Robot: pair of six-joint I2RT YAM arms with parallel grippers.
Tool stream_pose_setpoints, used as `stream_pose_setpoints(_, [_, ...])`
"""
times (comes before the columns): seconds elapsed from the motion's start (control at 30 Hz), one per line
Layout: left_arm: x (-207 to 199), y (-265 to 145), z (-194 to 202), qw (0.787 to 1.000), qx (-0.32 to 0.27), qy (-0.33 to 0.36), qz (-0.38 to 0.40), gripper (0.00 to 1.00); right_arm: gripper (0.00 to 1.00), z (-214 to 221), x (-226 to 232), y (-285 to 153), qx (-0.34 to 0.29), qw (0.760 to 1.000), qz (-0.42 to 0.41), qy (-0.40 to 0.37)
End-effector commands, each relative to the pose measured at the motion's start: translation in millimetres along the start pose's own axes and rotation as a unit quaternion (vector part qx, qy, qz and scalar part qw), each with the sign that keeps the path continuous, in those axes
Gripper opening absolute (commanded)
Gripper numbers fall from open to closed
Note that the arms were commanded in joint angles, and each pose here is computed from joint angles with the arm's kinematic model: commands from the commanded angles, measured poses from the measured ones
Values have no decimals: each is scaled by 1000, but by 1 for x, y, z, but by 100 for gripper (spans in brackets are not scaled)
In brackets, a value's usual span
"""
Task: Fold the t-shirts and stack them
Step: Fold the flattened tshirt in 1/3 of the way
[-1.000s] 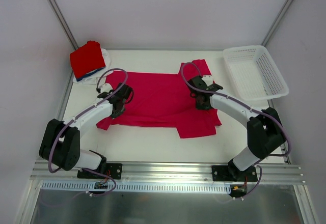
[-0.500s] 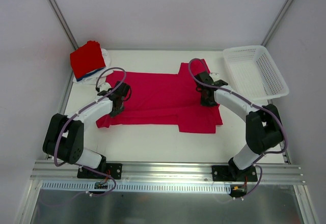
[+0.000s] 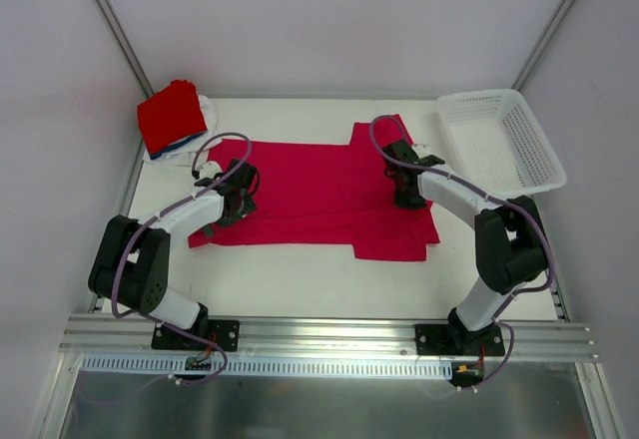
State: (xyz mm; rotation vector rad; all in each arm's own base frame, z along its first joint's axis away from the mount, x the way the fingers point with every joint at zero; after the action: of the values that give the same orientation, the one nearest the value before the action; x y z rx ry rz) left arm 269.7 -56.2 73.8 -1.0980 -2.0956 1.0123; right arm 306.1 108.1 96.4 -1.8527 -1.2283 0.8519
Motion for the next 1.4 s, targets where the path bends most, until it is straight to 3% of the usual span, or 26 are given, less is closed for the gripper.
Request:
stream_pose_setpoints(0.0, [4,6,-1,1000,-3,5,-12,99,0,-15,-1,1,-13,1000,3,3])
stream_pose_setpoints(0.7, [4,11,-3,1000,-15,10,-18,98,1,-25,-47,25,1,997,58,51])
stream_pose_setpoints(0.73, [3,10,-2,1000,-13,9,-15,97,4,-31,-42,24,0,997,48,55])
stream_pose_setpoints(0.77, [3,10,-2,1000,-12,9,-13,98,13,-33,-39,25,2,998,43,55])
stream_pose_setpoints(0.8, [2,10,-2,1000,-11,8,-10,97,52,-33,-36,27,6,998,39,54])
stream_pose_setpoints(0.83, [2,8,-1,1000,-11,7,-7,97,73,-35,-34,27,8,998,39,54])
stream_pose_setpoints(0.9, [3,8,2,1000,-7,8,-4,96,99,-45,-30,25,1,998,36,57])
stream_pose_setpoints(1.17, [2,-6,-11,999,-34,-6,11,95,99,-86,-42,-9,-48,996,65,47])
stream_pose_setpoints(1.37, [2,-23,-12,998,-51,-18,44,95,99,-58,-72,-58,-65,995,28,72])
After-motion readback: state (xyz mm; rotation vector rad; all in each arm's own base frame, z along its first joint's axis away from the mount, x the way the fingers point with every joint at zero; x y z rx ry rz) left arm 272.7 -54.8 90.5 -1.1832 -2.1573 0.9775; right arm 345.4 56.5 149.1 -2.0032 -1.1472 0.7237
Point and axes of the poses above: each gripper's point midway between its finger pads, its own y axis out along the fingers, its own x axis along the line the jaws close on, z = x × y, the point moved 4 cm from there along -y, back along the fingers, and after that the axes turned 8 degrees about y, right-handed, at the moved point
